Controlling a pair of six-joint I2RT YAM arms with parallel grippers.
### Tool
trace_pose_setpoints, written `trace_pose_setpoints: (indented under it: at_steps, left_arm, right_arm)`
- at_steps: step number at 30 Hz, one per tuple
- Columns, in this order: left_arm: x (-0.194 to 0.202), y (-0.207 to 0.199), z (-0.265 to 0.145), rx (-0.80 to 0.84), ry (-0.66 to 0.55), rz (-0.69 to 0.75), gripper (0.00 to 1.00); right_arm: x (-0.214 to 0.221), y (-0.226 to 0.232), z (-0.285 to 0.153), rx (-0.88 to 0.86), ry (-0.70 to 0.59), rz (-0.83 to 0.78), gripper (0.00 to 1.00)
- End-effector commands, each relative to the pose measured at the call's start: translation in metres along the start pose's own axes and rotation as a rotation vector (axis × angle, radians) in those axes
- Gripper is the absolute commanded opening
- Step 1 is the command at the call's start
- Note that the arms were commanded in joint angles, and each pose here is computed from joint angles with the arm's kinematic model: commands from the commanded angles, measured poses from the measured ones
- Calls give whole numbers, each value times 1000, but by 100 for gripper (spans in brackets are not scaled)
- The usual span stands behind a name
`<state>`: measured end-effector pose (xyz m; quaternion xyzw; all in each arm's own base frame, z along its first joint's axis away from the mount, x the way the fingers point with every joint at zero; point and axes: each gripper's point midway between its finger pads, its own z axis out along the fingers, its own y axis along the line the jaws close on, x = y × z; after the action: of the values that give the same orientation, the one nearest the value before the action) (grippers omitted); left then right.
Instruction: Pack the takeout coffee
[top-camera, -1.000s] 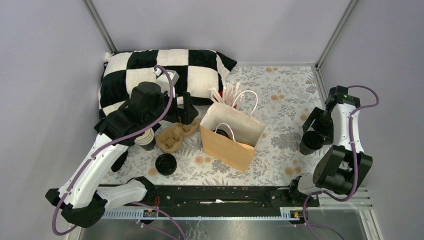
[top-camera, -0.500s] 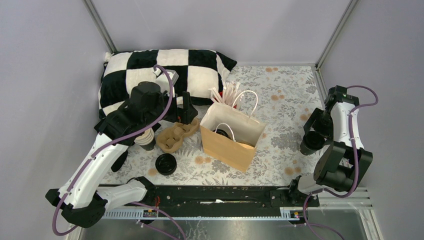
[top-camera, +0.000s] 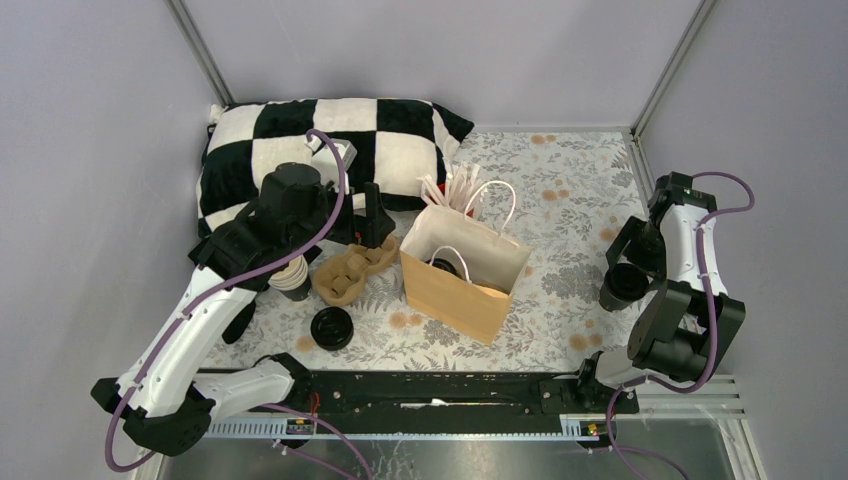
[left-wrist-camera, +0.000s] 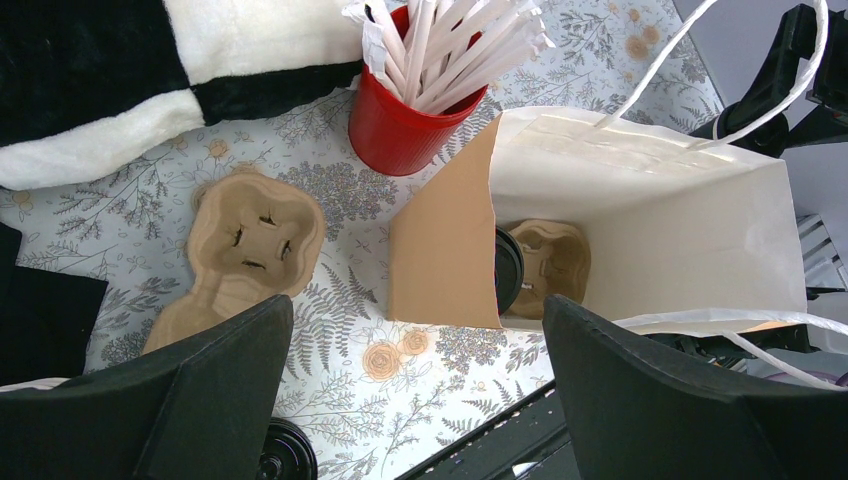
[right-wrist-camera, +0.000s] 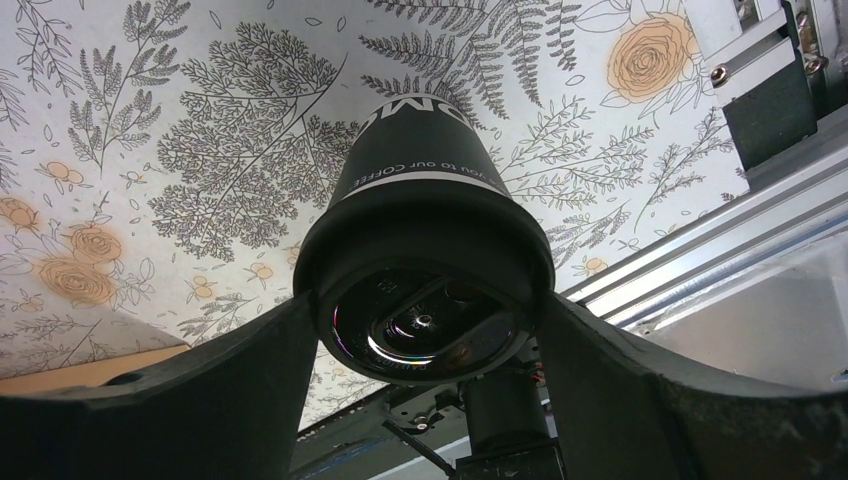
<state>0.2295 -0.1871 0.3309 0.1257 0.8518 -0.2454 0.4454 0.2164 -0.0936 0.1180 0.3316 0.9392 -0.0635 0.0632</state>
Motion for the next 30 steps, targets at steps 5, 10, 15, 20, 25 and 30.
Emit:
trace_pose_setpoints:
  at_steps: [5, 10, 15, 20, 25, 30]
  left_arm:
    - [-8, -1, -2, 11, -37, 3, 99]
    - [-11, 4, 0, -25, -31, -31, 99]
    - [-10, 1, 22, -36, 73, -96, 96]
    - [-7, -20, 53, 63, 187, -113, 86]
    - [4, -27, 77, 103, 258, -108, 79]
    - [2, -31, 82, 80, 256, -84, 67]
  right_arm:
    - [-2, -5, -1, 22, -3, -10, 75]
    - [0, 4, -17, -47, -29, -2, 65]
    - [4, 34, -42, -180, -85, -60, 63]
    - [1, 79, -92, -385, -217, -188, 63]
    - [-3, 113, -164, -608, -366, -269, 59]
    - [2, 130, -247, -809, -540, -341, 58]
